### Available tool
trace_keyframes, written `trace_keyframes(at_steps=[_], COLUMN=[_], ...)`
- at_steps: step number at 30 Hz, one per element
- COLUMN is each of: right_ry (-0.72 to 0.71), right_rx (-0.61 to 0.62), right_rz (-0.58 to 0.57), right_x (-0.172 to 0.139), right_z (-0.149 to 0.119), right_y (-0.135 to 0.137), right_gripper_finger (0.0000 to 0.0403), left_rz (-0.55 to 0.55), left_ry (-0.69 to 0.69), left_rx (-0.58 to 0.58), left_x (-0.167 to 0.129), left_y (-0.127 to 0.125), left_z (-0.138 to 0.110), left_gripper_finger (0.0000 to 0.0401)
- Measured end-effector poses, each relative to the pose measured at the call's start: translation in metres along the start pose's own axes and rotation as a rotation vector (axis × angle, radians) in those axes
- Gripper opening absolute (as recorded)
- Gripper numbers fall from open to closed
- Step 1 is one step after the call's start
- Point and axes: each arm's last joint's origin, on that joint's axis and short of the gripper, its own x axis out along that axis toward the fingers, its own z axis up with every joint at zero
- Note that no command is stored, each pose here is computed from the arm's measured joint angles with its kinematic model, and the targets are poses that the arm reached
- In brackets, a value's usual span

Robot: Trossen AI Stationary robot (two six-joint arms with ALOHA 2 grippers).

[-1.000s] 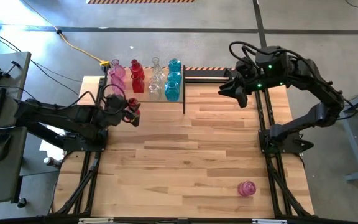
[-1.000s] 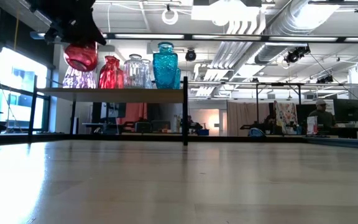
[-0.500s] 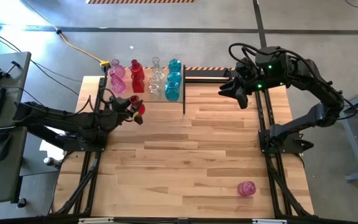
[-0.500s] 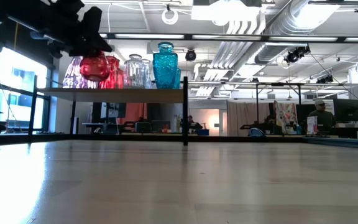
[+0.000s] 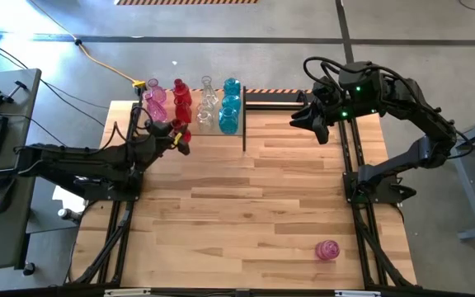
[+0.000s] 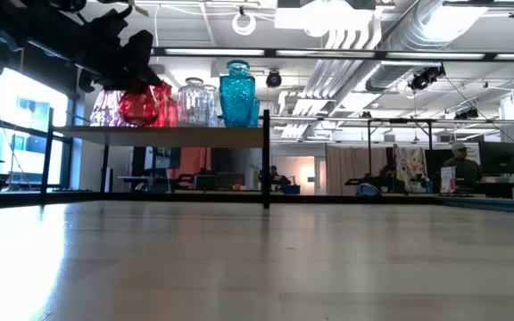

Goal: Sort vases onto shelf
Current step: Put the red vase on the shelf aligned with the other red vases

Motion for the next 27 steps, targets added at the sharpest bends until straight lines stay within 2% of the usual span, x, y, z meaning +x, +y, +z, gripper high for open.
trace_keyframes(at_steps=[27], right_ry=[0.001], right_rx=[0.007], right_rz=[0.002], right_x=[0.0], right_z=[0.0], right_y=[0.0], right_gripper_finger=[0.0119], left_rz=[0.035], left_ry=[-0.005], left_rx=[0.014], left_x=[0.016], left_y=[0.013], left_z=[0.004], left_gripper_finger=[0.015])
